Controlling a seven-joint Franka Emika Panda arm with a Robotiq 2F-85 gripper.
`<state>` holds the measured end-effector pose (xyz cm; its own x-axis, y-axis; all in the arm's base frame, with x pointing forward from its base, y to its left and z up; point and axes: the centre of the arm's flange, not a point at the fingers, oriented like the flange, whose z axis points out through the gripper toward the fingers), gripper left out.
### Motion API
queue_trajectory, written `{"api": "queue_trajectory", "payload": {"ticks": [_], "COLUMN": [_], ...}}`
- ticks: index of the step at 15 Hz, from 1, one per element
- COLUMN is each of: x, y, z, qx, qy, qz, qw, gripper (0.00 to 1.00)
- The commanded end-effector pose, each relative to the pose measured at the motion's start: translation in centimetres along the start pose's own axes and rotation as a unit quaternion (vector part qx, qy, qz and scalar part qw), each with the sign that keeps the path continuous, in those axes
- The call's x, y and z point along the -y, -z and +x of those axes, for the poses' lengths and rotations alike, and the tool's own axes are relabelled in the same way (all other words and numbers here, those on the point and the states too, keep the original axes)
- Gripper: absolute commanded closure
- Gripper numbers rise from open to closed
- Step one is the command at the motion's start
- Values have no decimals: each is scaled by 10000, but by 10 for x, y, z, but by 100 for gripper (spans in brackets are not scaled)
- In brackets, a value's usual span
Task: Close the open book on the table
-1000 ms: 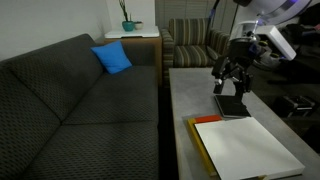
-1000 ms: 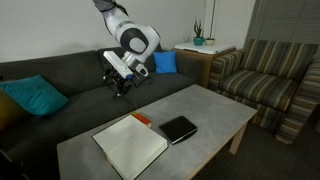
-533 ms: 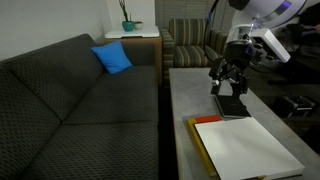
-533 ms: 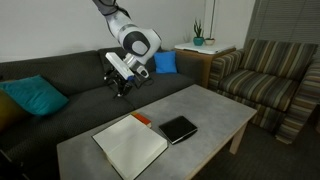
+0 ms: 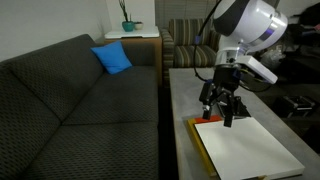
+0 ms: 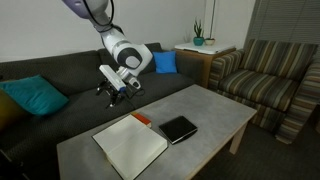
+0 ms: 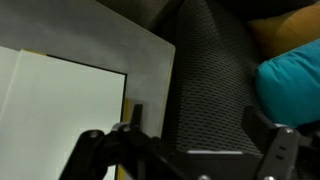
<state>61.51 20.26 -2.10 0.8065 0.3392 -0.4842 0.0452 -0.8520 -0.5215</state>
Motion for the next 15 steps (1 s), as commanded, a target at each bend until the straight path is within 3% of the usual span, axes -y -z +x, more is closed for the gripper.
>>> {"api": "queue_trajectory", "payload": {"ticks": [1,6,15], "x": [-3,-15,-11], "y": [-43,-91,-140], "z": [42,61,61], "qx": [48,49,437], "qy": [-442,-1017,-851], "qz": [48,23,-40], "qw": [9990,9948,9954], "gripper": [0,0,0]}}
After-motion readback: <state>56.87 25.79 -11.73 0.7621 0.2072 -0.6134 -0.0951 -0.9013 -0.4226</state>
